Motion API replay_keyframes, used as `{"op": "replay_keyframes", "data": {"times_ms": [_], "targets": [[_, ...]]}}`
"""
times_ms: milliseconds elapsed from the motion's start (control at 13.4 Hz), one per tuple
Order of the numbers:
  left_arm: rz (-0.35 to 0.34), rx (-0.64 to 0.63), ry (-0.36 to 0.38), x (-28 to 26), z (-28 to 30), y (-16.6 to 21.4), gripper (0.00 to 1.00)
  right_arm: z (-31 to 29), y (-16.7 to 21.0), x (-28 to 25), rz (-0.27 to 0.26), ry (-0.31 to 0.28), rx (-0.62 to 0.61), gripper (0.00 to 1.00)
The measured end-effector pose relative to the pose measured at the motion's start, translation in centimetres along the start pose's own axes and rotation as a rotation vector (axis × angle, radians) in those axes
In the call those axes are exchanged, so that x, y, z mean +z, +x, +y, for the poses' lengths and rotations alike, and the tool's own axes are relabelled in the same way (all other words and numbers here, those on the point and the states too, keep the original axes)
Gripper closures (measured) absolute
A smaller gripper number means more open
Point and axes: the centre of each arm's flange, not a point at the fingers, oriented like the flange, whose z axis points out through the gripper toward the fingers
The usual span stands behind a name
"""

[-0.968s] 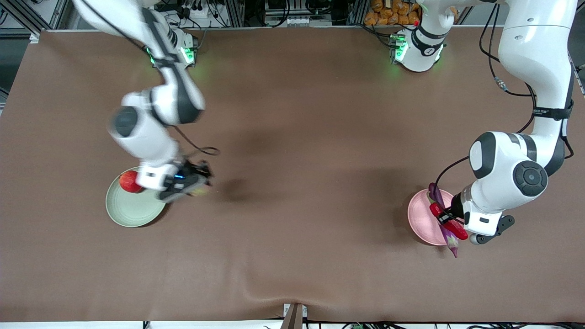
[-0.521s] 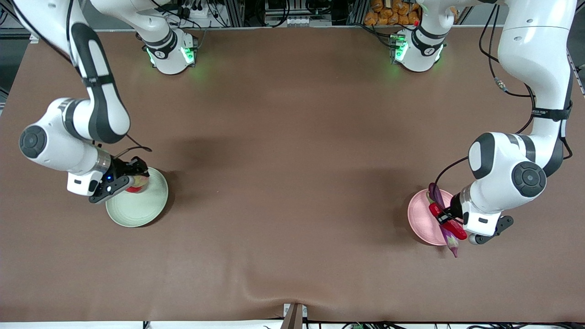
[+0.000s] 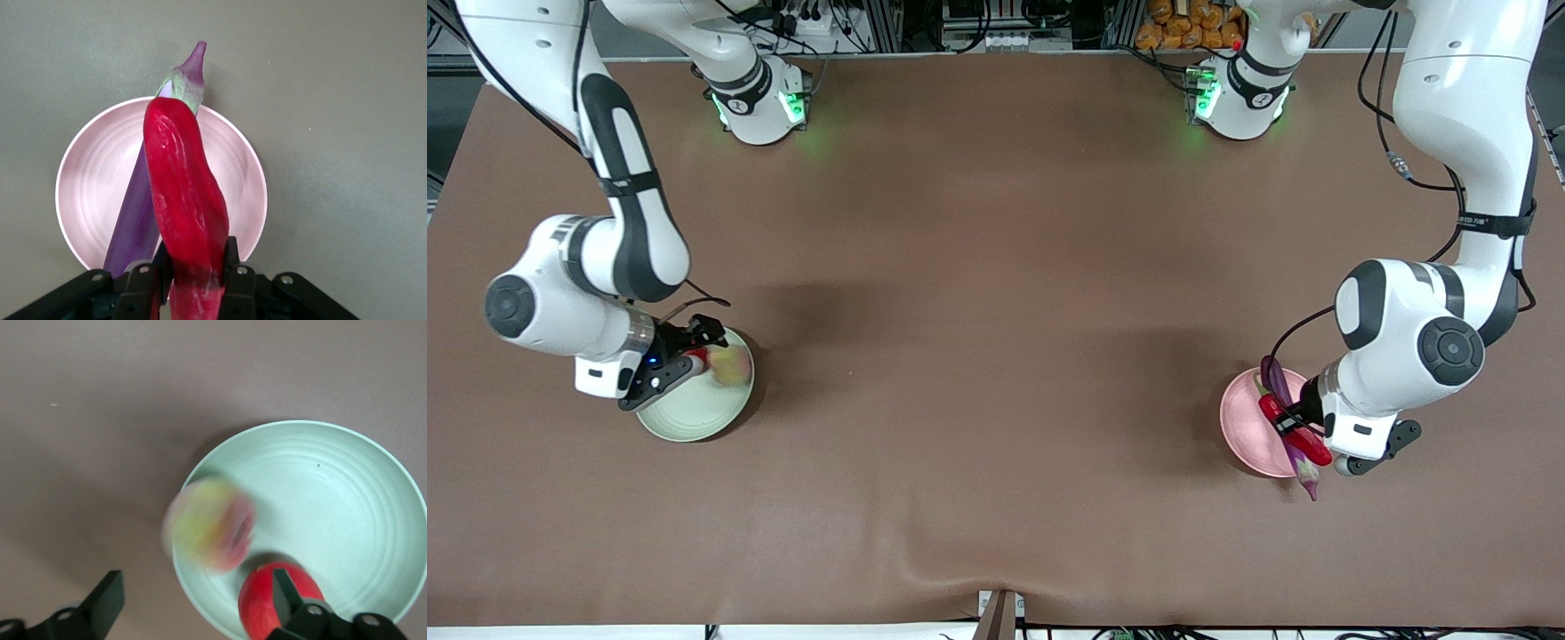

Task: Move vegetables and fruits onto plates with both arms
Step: 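Lower the chili onto the pink plate while the right gripper lowers the peach, then open the right gripper over the green plate and withdraw it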

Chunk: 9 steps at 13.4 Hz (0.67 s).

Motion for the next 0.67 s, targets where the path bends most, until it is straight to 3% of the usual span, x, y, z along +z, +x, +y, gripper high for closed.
{"op": "replay_keyframes", "data": {"times_ms": [223, 447, 670], "targets": [[-0.004, 0.003, 0.002, 0.4, 0.0, 0.0, 0.67, 0.4, -0.5, -3.1, -0.020, 0.042, 0.017, 0.00], [-0.007, 0.008, 0.002, 0.6, 0.3, -0.2, 0.67, -1.7, -2.7, -11.1, 0.005, 0.072, 0.119, 0.00], [-0.005, 0.014, -0.001, 0.8, 0.7, -0.4, 0.67, -2.2, -7.3, -20.4, 0.065, 0.012, 0.196, 0.00]]}}
